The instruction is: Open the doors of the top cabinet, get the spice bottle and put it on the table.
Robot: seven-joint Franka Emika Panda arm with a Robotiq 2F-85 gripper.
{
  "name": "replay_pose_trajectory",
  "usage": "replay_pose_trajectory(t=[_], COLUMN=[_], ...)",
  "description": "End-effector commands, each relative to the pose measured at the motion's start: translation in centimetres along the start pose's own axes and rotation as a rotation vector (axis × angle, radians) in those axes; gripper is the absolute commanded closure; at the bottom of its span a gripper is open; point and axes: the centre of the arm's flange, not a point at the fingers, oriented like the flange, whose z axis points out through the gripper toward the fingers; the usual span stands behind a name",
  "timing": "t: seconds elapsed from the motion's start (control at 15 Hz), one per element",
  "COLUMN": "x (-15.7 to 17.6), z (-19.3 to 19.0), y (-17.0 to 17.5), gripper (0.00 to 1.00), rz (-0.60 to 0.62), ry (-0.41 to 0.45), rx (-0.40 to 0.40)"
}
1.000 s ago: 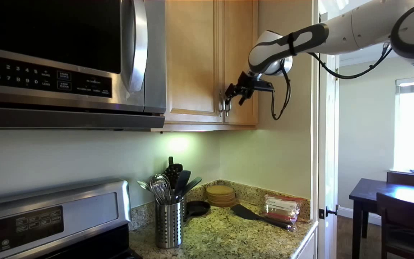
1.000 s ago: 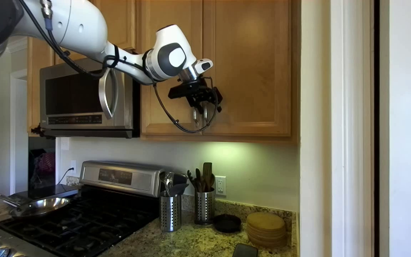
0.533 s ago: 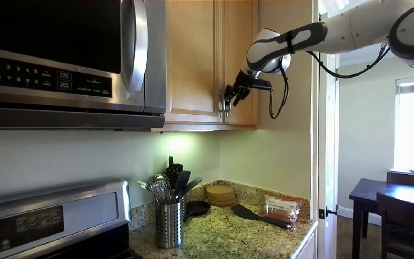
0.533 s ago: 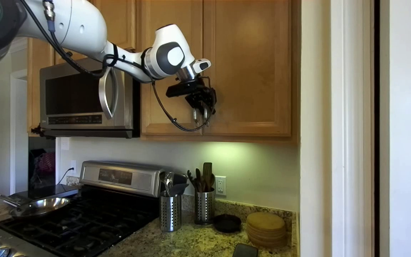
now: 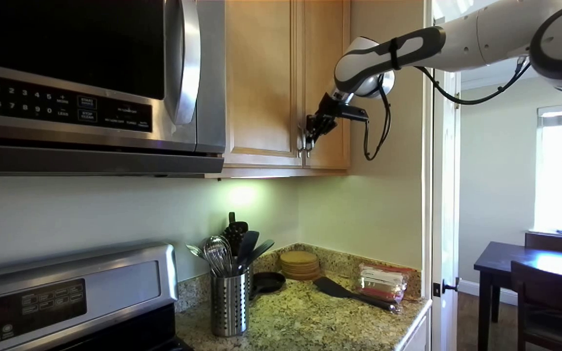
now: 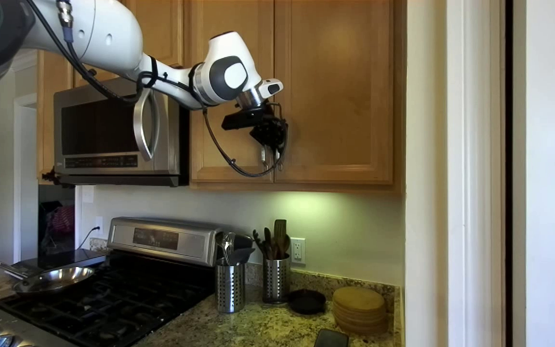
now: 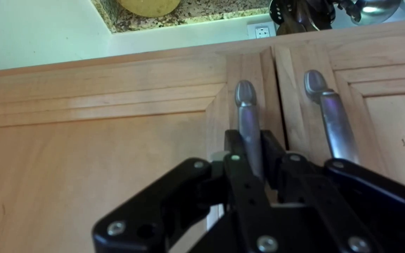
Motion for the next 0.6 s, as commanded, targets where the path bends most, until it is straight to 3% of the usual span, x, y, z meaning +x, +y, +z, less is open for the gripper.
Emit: replay_pose_trajectory(t=[0.0,0.53], x=[-0.5,-2.5], z=[-0.5,-1.6], y=[0.4,4.0], gripper=[0.89,0.89], rz=[-0.025,-0.035], ry=[-0.002,-0.023], rx=[-0.008,-0.095])
